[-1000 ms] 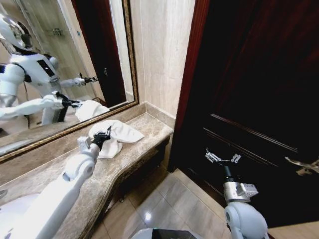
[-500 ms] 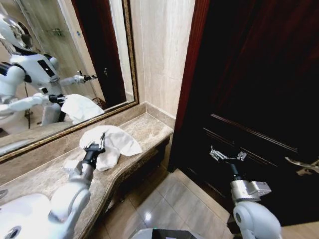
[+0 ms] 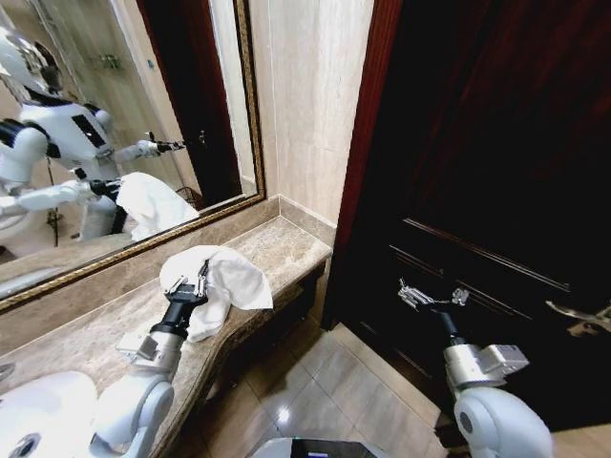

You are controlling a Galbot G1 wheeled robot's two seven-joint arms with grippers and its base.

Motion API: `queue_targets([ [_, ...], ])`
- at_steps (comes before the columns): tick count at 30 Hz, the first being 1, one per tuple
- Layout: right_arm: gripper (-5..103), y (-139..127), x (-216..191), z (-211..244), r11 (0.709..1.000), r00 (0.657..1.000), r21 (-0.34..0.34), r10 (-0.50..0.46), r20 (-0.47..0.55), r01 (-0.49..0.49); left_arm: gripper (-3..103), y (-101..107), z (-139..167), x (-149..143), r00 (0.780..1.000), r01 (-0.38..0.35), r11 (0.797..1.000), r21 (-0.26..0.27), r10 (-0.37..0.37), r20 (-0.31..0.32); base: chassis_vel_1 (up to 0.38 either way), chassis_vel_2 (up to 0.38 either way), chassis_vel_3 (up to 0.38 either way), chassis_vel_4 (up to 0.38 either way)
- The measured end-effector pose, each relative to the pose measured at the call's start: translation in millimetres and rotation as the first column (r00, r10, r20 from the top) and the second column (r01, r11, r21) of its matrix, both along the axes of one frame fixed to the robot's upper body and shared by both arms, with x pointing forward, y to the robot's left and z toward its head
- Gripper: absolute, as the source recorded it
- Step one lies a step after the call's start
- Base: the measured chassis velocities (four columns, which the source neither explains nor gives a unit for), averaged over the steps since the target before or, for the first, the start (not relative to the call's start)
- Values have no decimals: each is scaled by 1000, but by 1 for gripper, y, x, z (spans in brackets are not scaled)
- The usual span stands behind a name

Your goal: Discard the used towel into the hamper.

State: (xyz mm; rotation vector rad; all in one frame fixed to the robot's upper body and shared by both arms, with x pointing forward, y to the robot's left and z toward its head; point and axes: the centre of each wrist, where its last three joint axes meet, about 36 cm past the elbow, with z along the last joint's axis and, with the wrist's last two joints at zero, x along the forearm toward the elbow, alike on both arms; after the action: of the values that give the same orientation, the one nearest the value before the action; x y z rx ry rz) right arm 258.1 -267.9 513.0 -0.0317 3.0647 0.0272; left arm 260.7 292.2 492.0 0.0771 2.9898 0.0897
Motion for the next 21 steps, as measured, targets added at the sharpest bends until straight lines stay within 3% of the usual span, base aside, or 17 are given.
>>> queue_targets([
  [21,100,2,-8,-2,1000,1000,0,5,-1,-5,11,-14,8,-7,1000,-2,1000,18,2,26,49,-49,-63,54],
])
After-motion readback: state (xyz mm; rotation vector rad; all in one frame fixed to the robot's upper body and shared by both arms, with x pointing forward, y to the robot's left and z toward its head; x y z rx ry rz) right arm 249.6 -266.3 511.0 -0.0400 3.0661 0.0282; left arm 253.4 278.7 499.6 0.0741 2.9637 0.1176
